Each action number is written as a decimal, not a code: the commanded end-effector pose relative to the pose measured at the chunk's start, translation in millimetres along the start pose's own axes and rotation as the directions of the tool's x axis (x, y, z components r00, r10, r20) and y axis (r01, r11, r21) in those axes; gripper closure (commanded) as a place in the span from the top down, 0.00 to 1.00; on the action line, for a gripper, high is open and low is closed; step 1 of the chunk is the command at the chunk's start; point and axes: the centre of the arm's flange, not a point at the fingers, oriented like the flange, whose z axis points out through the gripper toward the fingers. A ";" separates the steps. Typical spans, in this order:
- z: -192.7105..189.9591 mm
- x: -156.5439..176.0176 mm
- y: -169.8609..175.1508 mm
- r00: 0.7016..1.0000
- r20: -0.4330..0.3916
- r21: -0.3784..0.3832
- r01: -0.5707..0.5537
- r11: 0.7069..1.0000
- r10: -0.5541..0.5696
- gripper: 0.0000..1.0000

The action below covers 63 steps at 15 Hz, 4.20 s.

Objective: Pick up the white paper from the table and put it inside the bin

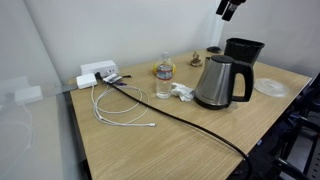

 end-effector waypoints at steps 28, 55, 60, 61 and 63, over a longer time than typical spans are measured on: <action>262.6 37.4 -6.9 0.993 0.068 -0.049 0.103 0.993 -0.100 1.00; 191.9 39.5 -63.8 0.837 0.081 -0.303 0.538 0.786 -0.542 1.00; 203.4 27.1 -86.0 0.845 0.111 -0.294 0.530 0.796 -0.522 1.00; 208.0 27.0 -91.3 0.855 0.107 -0.292 0.514 0.806 -0.507 1.00; 213.6 29.5 -100.2 0.871 0.100 -0.297 0.488 0.821 -0.481 1.00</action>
